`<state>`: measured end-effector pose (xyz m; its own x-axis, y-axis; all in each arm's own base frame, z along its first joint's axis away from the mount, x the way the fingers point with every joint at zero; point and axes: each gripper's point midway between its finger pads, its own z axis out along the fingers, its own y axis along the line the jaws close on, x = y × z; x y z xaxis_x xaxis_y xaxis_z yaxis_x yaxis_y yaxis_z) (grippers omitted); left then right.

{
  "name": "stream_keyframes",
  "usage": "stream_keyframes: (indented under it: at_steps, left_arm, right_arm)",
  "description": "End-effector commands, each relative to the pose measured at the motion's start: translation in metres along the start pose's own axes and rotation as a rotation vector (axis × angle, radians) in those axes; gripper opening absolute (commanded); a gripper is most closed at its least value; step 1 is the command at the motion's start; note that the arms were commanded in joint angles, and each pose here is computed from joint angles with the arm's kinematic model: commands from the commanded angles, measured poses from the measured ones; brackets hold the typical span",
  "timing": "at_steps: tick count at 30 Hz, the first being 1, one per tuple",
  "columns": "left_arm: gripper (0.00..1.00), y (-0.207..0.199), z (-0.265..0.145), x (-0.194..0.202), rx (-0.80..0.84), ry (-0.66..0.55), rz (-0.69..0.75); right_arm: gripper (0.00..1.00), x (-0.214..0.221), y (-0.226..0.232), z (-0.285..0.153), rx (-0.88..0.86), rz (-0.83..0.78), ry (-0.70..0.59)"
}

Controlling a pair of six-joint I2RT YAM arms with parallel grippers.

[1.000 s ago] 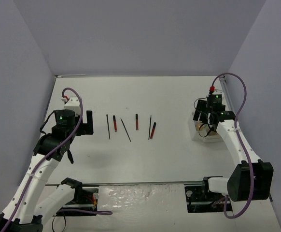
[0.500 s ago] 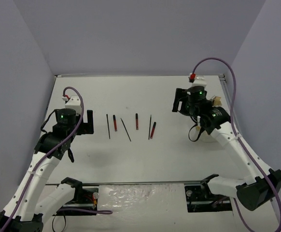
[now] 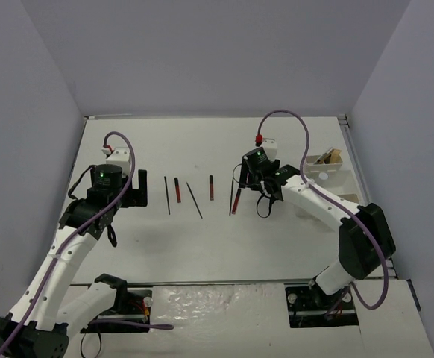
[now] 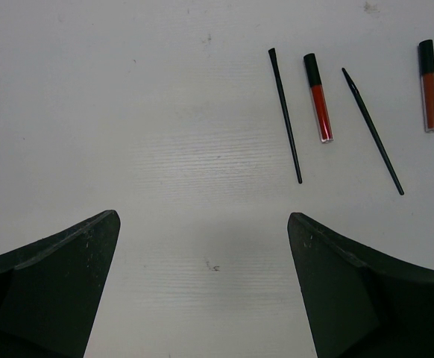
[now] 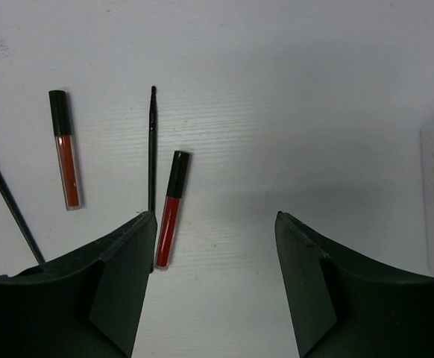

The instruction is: Organize the makeup

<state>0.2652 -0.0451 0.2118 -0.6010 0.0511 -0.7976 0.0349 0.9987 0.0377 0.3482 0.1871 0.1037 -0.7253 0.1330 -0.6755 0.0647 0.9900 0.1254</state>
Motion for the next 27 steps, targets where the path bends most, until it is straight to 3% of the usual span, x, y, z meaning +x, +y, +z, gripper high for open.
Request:
stream_keyframes:
  at_steps: [1, 16, 27]
  left_arm:
    - [0.94, -0.001, -0.002, -0.015, 0.009, -0.044, -0.032]
    - [0.94, -0.002, 0.000, -0.013, 0.014, -0.033, -0.032]
    - [0.94, -0.003, -0.002, -0.013, 0.016, -0.038, -0.034]
  right_arm:
    - [0.56, -0.009, 0.021, 0.022, -0.007, 0.071, -0.072]
    - [0.33, 0.011, 0.029, 0.069, 0.095, 0.143, -0.052]
    - [0.22, 0.028, 0.032, 0.085, 0.102, 0.140, -0.008]
